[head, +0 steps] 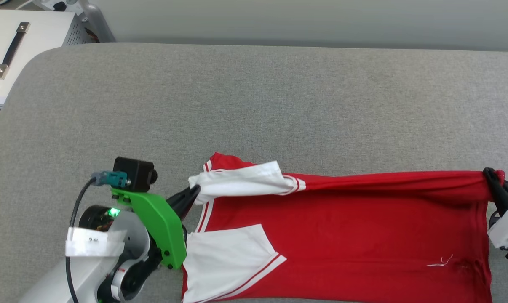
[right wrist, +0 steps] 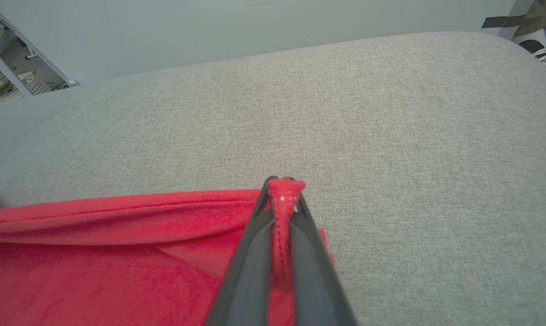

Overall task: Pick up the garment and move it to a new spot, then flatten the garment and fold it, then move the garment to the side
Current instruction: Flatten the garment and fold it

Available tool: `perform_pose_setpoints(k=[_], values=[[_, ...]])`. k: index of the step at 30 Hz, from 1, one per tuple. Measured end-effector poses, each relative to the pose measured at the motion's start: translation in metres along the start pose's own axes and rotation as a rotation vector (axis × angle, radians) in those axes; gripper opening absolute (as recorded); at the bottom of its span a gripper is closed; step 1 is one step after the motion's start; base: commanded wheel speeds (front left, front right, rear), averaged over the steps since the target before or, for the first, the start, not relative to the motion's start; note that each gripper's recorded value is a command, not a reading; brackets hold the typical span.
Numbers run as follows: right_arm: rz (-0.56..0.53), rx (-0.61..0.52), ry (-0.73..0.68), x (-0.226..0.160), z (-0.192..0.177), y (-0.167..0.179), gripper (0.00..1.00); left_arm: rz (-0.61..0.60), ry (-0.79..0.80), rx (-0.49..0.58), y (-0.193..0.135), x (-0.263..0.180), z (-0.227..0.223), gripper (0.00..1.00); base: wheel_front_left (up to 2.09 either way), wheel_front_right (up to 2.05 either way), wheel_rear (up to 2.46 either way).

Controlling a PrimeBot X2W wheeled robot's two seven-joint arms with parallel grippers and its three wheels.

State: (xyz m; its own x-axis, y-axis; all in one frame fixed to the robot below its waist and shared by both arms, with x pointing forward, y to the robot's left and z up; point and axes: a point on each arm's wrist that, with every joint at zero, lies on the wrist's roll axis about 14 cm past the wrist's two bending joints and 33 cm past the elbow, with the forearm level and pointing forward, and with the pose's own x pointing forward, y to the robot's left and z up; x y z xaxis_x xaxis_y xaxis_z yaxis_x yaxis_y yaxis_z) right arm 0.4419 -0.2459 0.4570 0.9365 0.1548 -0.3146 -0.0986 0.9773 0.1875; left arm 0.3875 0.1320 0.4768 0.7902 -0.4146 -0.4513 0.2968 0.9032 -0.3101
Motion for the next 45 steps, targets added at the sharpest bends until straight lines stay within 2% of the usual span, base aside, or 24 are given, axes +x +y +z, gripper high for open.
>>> perform_pose_setpoints(k=[9,21,32,33,34,35,36,40,45], values=[[0.017,0.042,0.025,-0.026,-0.020,0.003,0.00,0.016,0.131,-0.031,-0.003,-0.021,-0.054,0.00,0.00,0.00,0.00],[0.049,0.055,0.265,-0.056,-0.073,0.007,0.00,0.037,0.270,-0.021,0.001,-0.030,-0.101,0.00,0.00,0.00,0.00],[0.067,0.008,0.390,-0.060,-0.094,0.009,0.00,0.054,0.357,-0.023,0.007,-0.025,-0.130,0.00,0.00,0.00,0.00],[0.064,0.008,0.398,-0.061,-0.096,0.008,0.33,0.056,0.362,-0.021,0.008,-0.025,-0.131,0.00,0.00,0.00,0.00],[0.061,0.010,0.410,-0.062,-0.098,0.007,1.00,0.057,0.366,-0.020,0.008,-0.025,-0.133,0.08,0.00,0.00,0.00],[0.061,0.011,0.416,-0.062,-0.099,0.008,1.00,0.058,0.365,-0.019,0.008,-0.025,-0.133,0.96,0.00,0.00,0.00],[0.063,0.011,0.416,-0.062,-0.099,0.008,1.00,0.059,0.363,-0.020,0.008,-0.025,-0.133,1.00,0.00,0.00,0.00],[0.069,0.008,0.411,-0.064,-0.094,0.010,1.00,0.066,0.323,-0.020,0.008,-0.024,-0.127,1.00,0.00,0.00,0.00],[0.067,0.039,0.376,-0.071,-0.077,0.010,1.00,0.076,0.189,-0.022,0.007,-0.022,-0.098,1.00,0.00,0.00,0.00]])
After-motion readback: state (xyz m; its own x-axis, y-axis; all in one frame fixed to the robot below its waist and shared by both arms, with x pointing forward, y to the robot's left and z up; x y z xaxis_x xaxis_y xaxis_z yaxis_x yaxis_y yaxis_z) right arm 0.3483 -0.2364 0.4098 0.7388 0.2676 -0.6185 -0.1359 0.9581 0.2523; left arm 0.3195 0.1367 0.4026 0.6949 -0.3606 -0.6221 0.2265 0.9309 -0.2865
